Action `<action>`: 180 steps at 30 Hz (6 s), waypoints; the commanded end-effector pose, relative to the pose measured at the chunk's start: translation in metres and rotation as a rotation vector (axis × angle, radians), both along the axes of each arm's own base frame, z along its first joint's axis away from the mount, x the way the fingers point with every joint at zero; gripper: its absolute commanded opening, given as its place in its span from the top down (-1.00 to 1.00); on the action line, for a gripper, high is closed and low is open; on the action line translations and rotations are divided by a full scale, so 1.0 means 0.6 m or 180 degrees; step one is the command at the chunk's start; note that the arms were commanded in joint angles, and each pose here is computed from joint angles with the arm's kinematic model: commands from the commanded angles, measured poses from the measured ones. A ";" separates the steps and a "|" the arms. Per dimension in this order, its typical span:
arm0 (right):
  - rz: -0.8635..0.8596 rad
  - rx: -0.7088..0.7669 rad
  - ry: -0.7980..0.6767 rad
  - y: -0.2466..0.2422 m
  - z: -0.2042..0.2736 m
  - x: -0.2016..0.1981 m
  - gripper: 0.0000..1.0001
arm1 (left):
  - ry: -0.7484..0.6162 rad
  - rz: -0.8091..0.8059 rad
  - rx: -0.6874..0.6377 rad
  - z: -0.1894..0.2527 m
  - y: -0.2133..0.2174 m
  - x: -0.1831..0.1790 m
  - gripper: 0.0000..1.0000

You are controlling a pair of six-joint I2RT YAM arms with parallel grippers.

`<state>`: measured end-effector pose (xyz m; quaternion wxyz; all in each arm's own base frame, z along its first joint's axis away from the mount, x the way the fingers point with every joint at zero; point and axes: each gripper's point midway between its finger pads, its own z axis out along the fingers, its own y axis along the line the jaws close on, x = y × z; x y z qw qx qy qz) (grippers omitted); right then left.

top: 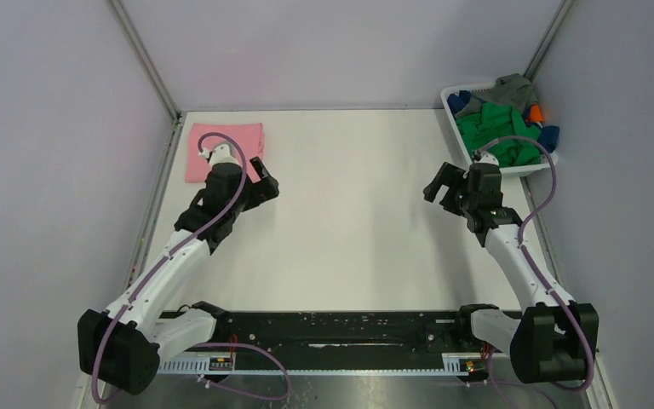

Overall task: Fold and stack the t-shirts
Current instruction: Grab crumpled tshirt from bin with the right arm, then move the tshirt to the center of the board, then flatten out the tshirt

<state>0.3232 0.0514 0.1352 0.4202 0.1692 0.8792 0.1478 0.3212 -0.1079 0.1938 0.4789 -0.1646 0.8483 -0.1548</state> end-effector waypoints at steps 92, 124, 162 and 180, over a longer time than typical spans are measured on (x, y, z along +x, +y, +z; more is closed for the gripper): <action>0.0051 0.0034 0.0732 0.008 0.011 0.024 -0.99 | 0.0991 0.0459 -0.0264 -0.134 0.055 -0.075 -0.98; 0.0991 -0.0829 0.1881 0.131 -0.186 -0.171 -0.42 | 0.1886 0.0222 0.0180 -0.265 -0.007 -0.046 1.00; -0.1362 -0.1726 -0.2773 -0.169 0.666 -0.190 1.00 | -0.3832 0.1125 -0.0159 0.649 0.224 -0.293 1.00; -0.0232 -0.1101 0.0368 -0.045 0.067 0.046 0.66 | -0.0315 0.0643 0.0476 0.070 0.088 0.069 1.00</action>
